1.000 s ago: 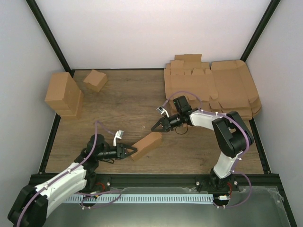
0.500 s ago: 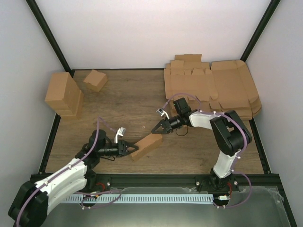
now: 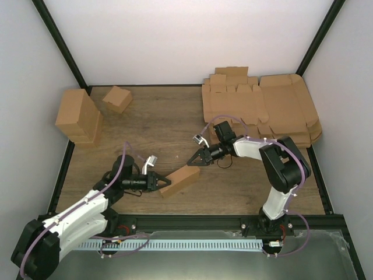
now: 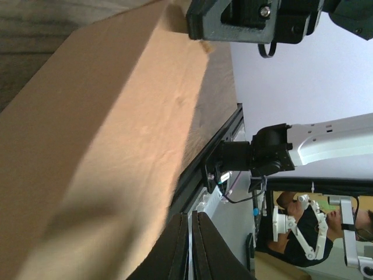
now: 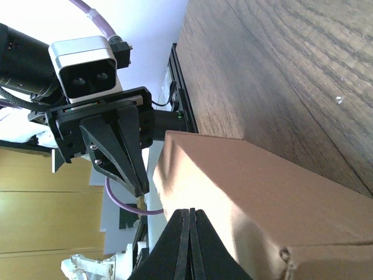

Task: Fold the paper box

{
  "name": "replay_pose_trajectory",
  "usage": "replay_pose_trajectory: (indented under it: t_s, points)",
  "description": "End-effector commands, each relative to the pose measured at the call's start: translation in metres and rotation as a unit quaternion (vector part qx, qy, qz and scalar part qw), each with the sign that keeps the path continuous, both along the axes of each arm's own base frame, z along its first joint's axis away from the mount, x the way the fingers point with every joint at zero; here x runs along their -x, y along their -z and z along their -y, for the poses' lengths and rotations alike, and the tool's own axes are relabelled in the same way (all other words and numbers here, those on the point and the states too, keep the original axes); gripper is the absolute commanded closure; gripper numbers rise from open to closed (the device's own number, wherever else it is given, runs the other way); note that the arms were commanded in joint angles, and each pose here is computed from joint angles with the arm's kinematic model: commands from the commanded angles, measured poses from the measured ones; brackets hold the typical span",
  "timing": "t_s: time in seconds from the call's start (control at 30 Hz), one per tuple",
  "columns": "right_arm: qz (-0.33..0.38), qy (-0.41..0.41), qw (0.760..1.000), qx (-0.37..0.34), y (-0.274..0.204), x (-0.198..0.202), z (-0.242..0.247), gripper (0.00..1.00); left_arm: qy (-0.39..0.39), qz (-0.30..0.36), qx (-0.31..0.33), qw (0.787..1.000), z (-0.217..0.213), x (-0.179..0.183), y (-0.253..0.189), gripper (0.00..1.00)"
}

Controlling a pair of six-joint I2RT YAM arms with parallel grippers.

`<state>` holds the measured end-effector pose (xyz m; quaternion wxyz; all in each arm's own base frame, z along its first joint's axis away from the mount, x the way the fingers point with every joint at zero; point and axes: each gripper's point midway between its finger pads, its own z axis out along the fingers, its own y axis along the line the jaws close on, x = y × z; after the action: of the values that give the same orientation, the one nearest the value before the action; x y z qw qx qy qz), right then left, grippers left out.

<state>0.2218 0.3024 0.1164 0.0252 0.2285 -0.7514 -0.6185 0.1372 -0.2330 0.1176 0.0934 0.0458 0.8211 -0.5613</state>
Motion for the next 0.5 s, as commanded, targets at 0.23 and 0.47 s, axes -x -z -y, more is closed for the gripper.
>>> replay_pose_trajectory:
  t_s: [0.23,0.47]
  points:
    - [0.033,0.001,0.999,0.0,-0.016,-0.002,0.0,0.99,0.015,-0.008,0.004,1.0,0.0,0.006,0.001,0.96]
    - [0.013,0.003,1.0,0.018,0.018,0.006,0.005,0.99,0.016,-0.036,-0.045,0.998,-0.01,0.017,0.047,0.96]
